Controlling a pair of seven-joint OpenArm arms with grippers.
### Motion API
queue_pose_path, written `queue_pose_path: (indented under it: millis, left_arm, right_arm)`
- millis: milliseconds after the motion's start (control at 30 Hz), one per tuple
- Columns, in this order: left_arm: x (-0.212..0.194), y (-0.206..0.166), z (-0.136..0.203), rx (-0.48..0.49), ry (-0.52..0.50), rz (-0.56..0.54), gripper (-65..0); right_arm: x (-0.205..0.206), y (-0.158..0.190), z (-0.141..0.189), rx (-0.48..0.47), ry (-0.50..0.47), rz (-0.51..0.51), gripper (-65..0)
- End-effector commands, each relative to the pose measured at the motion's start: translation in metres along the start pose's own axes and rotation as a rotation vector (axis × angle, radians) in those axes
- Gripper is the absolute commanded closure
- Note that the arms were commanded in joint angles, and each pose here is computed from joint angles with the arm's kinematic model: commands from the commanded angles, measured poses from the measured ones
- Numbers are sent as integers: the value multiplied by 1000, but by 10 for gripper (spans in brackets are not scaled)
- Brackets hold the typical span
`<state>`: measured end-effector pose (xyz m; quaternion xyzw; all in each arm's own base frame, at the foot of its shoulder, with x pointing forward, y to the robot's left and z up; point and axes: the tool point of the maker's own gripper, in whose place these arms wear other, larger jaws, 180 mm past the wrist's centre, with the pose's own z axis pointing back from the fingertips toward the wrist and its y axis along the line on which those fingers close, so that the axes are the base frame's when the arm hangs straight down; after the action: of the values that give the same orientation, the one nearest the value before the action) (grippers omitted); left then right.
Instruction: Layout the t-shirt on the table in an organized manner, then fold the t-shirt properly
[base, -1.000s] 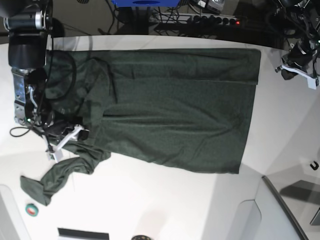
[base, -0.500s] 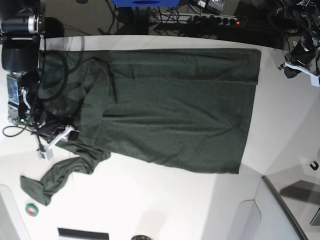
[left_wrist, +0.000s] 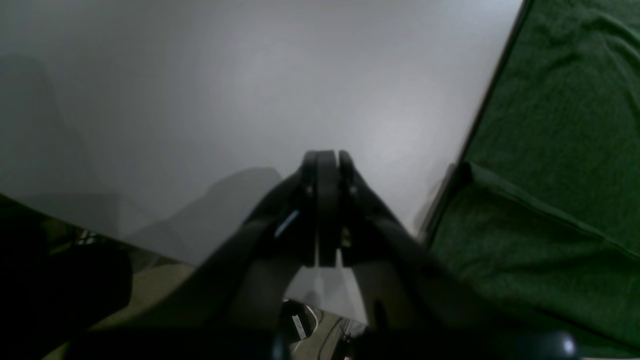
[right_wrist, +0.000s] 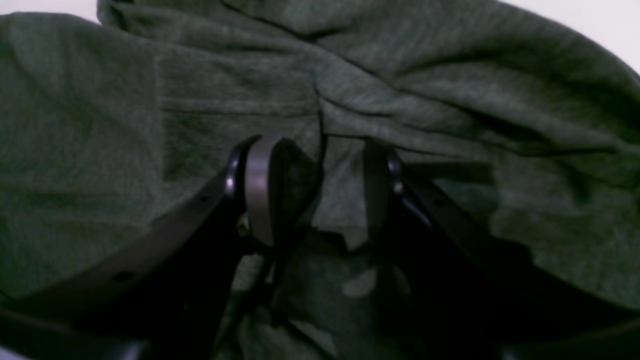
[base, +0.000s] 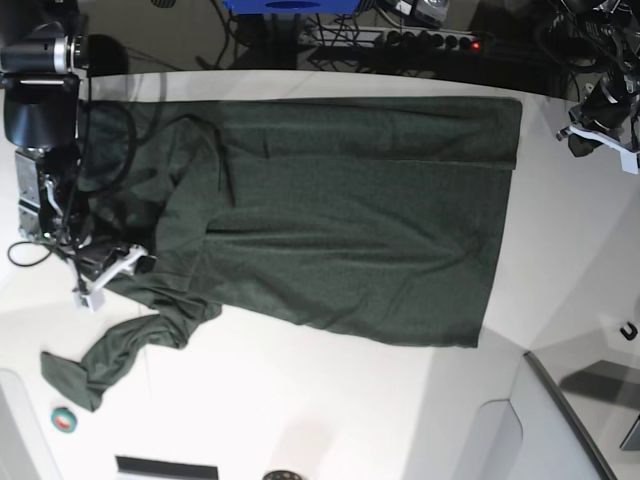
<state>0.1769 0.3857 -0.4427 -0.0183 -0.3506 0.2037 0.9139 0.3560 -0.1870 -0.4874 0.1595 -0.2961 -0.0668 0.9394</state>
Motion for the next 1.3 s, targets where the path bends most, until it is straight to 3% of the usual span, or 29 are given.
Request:
queue_pose_path:
  millis: [0, 167, 333, 600, 833, 1267]
  left_arm:
    - [16, 4, 4, 4, -44, -16, 0]
    - [16, 4, 4, 4, -44, -16, 0]
    - [16, 4, 4, 5, -43, -17, 0]
    - [17, 4, 4, 4, -43, -17, 0]
    - [18, 4, 4, 3, -45, -16, 0]
    - [19, 3, 3, 1, -46, -17, 0]
  right_arm:
    - [17, 3, 3, 9, -32, 10, -242]
    - [17, 5, 2, 14, -31, 8, -224]
    - [17, 5, 2, 14, -31, 8, -45]
    - [20, 4, 3, 12, -40, 8, -38]
    - [41, 19, 19, 30, -117, 78, -42]
    - [44, 25, 25, 33, -94, 102, -59]
